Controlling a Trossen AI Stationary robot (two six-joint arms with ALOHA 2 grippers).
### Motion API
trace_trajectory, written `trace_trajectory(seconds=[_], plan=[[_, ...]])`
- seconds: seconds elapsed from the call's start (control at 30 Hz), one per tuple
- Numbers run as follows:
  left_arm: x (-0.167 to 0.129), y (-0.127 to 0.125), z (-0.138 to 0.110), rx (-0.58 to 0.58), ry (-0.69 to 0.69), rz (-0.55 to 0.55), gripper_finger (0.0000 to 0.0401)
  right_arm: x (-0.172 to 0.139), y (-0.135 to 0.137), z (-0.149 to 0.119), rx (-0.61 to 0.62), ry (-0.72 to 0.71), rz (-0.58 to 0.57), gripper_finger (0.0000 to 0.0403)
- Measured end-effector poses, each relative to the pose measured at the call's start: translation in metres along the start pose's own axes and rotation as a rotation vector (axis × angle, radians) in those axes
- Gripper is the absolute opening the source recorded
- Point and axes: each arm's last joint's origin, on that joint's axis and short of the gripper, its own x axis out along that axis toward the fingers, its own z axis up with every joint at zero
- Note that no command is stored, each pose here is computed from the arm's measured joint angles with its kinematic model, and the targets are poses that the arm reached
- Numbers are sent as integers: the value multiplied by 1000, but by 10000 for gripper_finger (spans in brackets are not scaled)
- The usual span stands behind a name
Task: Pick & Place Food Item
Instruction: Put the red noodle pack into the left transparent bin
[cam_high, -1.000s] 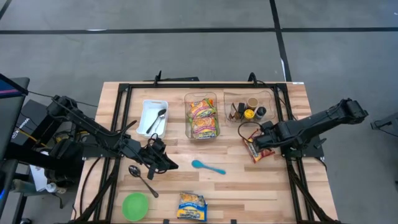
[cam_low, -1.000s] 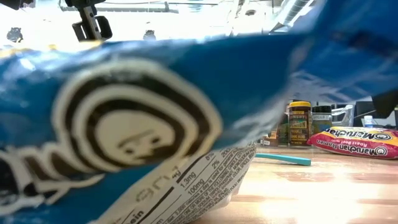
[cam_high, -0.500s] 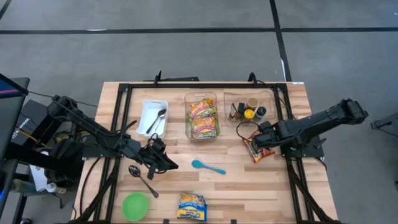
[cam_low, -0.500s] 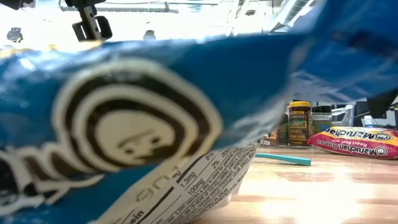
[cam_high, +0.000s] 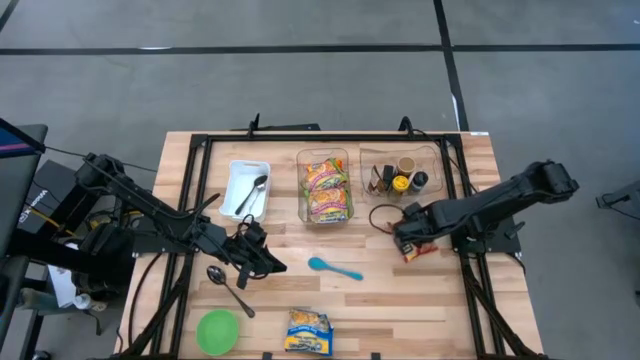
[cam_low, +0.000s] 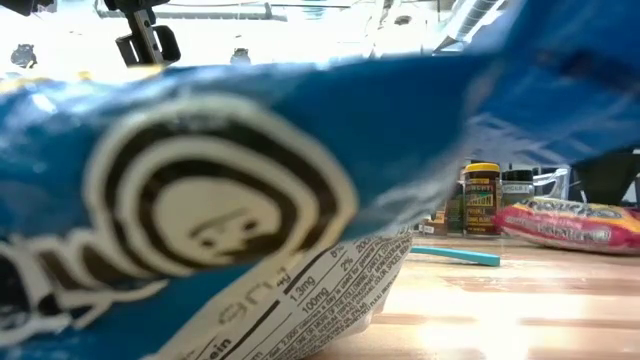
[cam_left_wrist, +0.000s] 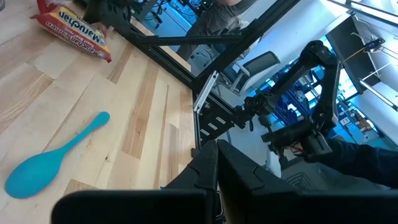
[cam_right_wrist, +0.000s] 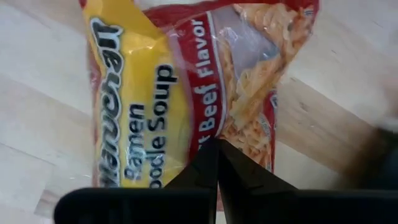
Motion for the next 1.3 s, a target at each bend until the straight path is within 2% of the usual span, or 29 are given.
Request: trace_trajectory(seconds=[0.2,0.3,0.47,0.53,0.63,0.9,1.3], plan=[[0,0,0,0,0,0,0,-3,15,4,-31,-23,18,0],[0,0,0,0,-1,0,0,-12,24,8,-62,-60,82,0],[0,0,0,0,-1,1,0,-21,40,14,-180,-131,226,0],[0,0,0,0,-4,3,0,-23,43,15,-202,-144,250,0],[0,0,0,0,-4,3,0,-25,42,16,-205,-137,231,0],[0,0,0,0,-3,3,0,-28,25,11,-217,-42,55,0],[0,0,0,0,-3,2,0,-28,14,5,-216,74,-34,0]])
